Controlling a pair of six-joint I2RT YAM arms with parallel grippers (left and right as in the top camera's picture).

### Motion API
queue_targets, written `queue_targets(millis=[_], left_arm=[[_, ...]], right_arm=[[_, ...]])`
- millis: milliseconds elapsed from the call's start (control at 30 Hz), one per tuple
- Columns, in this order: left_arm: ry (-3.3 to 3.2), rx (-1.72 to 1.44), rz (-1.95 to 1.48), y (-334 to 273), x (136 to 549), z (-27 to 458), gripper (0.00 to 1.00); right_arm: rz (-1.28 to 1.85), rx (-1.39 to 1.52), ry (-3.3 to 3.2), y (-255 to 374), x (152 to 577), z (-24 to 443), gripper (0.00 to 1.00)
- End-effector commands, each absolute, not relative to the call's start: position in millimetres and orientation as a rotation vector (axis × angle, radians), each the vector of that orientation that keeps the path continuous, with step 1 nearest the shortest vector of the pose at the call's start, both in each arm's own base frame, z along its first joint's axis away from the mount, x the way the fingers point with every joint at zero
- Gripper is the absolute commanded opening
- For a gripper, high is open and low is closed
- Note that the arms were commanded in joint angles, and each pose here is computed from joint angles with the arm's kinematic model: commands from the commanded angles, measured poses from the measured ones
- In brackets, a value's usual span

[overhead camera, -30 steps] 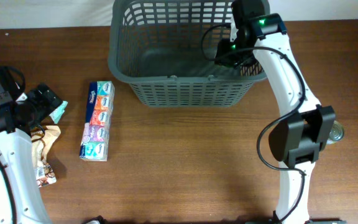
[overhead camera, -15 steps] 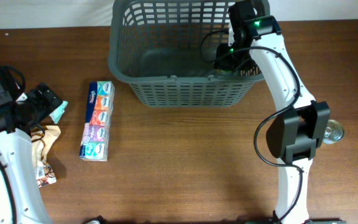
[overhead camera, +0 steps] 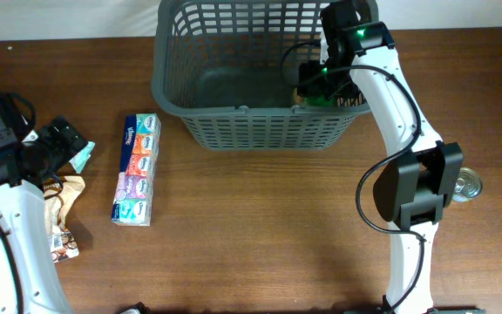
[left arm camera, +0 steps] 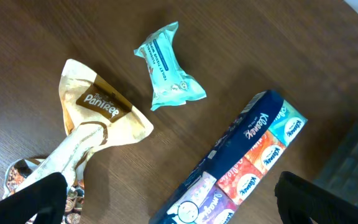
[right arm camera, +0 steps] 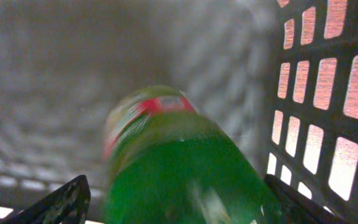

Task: Pack container
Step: 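Lower the jar into the basket and open the right gripper, then raise the right gripper out of the basket and move right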

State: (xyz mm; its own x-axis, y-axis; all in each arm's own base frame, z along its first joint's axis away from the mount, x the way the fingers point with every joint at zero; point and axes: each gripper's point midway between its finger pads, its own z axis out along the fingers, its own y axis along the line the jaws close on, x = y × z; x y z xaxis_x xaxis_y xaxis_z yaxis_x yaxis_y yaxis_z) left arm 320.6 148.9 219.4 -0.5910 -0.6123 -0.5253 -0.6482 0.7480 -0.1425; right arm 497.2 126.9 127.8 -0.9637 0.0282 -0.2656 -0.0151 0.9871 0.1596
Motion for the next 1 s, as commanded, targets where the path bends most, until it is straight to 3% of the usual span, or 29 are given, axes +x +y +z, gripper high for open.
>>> queue_targets(millis=[0, 267, 467, 733, 967], left_arm=[[2.377, -0.941, 0.100, 152, 321, 224, 1.00], [2.376, -0.941, 0.101, 152, 321, 224, 0.99], [2.377, -0.941, 0.101, 152, 321, 224, 1.00], [2.377, -0.941, 0.100, 152, 321, 224, 1.00], [2.377, -0.941, 0.101, 152, 321, 224, 1.00]], right_arm=[[0.250, 0.007, 2.838, 131, 500, 137, 0.81], [0.275, 0.001, 2.832, 134, 500, 139, 0.83], [0.409, -0.034, 2.759, 151, 508, 170, 0.83], [0.528, -0.092, 2.523, 163, 512, 278, 0.84], [0.498, -0.055, 2.268, 125, 480, 390, 0.95]])
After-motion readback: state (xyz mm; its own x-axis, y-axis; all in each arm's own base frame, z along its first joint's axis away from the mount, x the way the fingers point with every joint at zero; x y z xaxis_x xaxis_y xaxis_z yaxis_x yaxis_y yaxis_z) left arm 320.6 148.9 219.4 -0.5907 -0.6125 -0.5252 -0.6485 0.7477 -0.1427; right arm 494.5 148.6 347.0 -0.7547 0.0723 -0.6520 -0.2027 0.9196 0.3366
